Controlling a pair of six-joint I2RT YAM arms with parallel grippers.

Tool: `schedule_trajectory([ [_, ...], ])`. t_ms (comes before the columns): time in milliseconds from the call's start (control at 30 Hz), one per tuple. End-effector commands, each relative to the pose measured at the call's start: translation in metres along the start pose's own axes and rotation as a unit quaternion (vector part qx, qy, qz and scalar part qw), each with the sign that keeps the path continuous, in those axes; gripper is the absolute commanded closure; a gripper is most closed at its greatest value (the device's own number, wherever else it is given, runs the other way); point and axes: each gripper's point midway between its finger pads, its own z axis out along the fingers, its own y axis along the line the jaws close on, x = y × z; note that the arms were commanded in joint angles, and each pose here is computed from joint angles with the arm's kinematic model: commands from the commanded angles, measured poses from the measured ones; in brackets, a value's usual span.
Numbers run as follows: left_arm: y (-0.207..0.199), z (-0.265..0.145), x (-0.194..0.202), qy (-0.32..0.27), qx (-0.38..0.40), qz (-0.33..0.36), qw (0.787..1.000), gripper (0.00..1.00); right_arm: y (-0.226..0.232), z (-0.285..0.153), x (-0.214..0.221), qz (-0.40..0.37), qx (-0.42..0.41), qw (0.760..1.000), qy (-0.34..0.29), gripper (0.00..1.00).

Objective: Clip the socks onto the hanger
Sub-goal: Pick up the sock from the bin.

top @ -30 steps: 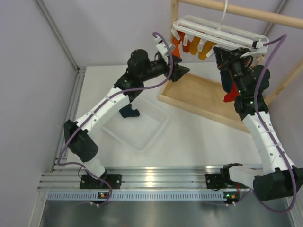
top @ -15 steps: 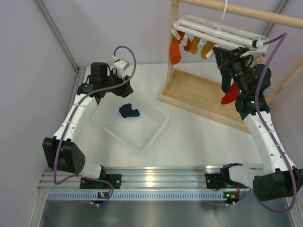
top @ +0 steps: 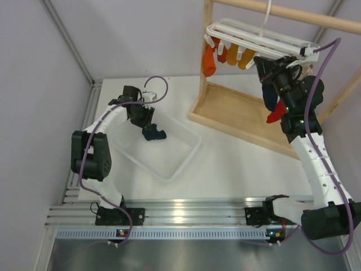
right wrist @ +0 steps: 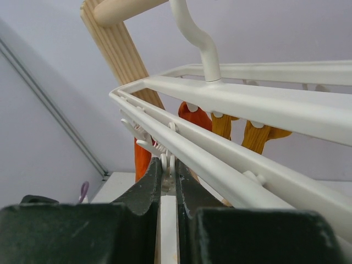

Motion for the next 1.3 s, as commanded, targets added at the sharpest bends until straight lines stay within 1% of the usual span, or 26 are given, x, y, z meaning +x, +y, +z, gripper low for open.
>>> schedule_trajectory([
  [0,0.010,0.012,-0.015,-0.018,-0.018,0.000,1.000,0.56,0.021,-0.005,-0.008,-0.007,-0.039,0.999,0.011,1.00],
  [33,0.011,0.021,-0.010,-0.009,-0.018,-0.001,1.000,0.56,0.020,-0.005,-0.007,-0.010,-0.038,0.999,0.013,1.00],
  [200,0.011,0.041,-0.006,-0.001,-0.015,0.000,1.000,0.58,0.019,-0.006,-0.007,-0.016,-0.035,0.999,0.015,1.00],
  [267,0.009,0.048,-0.003,0.003,-0.009,-0.001,1.000,0.67,0.019,-0.007,-0.006,-0.017,-0.035,0.999,0.017,1.00],
  [300,0.009,0.050,-0.003,0.004,-0.008,-0.001,1.000,0.73,0.018,-0.007,-0.007,-0.019,-0.034,0.999,0.017,1.00],
  [333,0.008,0.049,-0.004,0.001,-0.005,-0.001,1.000,0.84,0.018,-0.007,-0.006,-0.020,-0.034,0.999,0.018,1.00],
  [367,0.007,0.047,-0.006,-0.002,-0.002,0.003,1.000,0.89,0.019,-0.007,-0.007,-0.021,-0.034,0.999,0.017,1.00],
  [433,-0.001,0.034,-0.016,-0.025,0.013,0.011,1.000,0.95,0.018,-0.008,-0.006,-0.023,-0.032,0.999,0.019,1.00],
  [467,-0.007,0.028,-0.020,-0.034,0.023,0.016,0.999,0.97,0.018,-0.008,-0.006,-0.022,-0.032,0.999,0.019,1.00],
  [500,-0.017,0.012,-0.030,-0.057,0.037,0.028,0.997,0.98,0.017,-0.009,-0.006,-0.023,-0.032,0.999,0.019,1.00],
  [533,-0.026,0.006,-0.031,-0.064,0.049,0.038,0.996,1.00,0.017,-0.009,-0.005,-0.022,-0.031,0.999,0.020,1.00],
  [567,-0.039,0.000,-0.034,-0.071,0.061,0.064,0.994,1.00,0.017,-0.010,-0.006,-0.023,-0.031,0.999,0.019,1.00],
  [600,-0.050,-0.017,-0.039,-0.087,0.065,0.081,0.991,1.00,0.017,-0.010,-0.006,-0.023,-0.031,0.999,0.018,1.00],
  [633,-0.061,-0.025,-0.041,-0.097,0.078,0.092,0.988,1.00,0.018,-0.010,-0.006,-0.021,-0.033,0.999,0.018,1.00],
  [667,-0.073,-0.032,-0.041,-0.098,0.093,0.092,0.987,1.00,0.018,-0.010,-0.006,-0.021,-0.033,0.999,0.018,1.00],
  [700,-0.081,-0.045,-0.044,-0.112,0.101,0.090,0.984,1.00,0.018,-0.010,-0.006,-0.020,-0.034,0.999,0.018,1.00],
  [800,-0.098,-0.062,-0.039,-0.107,0.125,0.050,0.985,1.00,0.019,-0.010,-0.008,-0.018,-0.035,0.999,0.015,1.00],
  [833,-0.103,-0.065,-0.036,-0.101,0.135,0.029,0.985,1.00,0.019,-0.010,-0.007,-0.018,-0.035,0.999,0.017,1.00],
  [933,-0.111,-0.069,-0.029,-0.091,0.149,-0.004,0.985,1.00,0.019,-0.011,-0.006,-0.015,-0.034,0.999,0.017,1.00],
  [967,-0.116,-0.070,-0.027,-0.086,0.158,-0.028,0.983,1.00,0.017,-0.011,-0.004,-0.014,-0.034,0.999,0.018,1.00],
  [1033,-0.118,-0.063,-0.017,-0.068,0.164,-0.058,0.982,1.00,0.019,-0.011,-0.004,-0.012,-0.036,0.999,0.018,1.00],
  [1100,-0.120,-0.052,-0.007,-0.043,0.167,-0.110,0.979,1.00,0.018,-0.010,-0.003,-0.010,-0.035,0.999,0.020,1.00],
  [1167,-0.121,-0.042,-0.005,-0.034,0.168,-0.152,0.973,1.00,0.018,-0.009,-0.004,-0.011,-0.036,0.999,0.019,1.00],
  [1200,-0.120,-0.030,0.004,-0.014,0.167,-0.175,0.970,1.00,0.017,-0.008,-0.003,-0.011,-0.035,0.999,0.021,1.00],
  [1233,-0.116,-0.025,0.005,-0.007,0.161,-0.203,0.966,1.00,0.018,-0.008,-0.004,-0.011,-0.036,0.999,0.021,1.00],
  [1267,-0.110,-0.018,0.003,-0.008,0.152,-0.217,0.964,1.00,0.019,-0.007,-0.004,-0.010,-0.036,0.999,0.021,1.00],
])
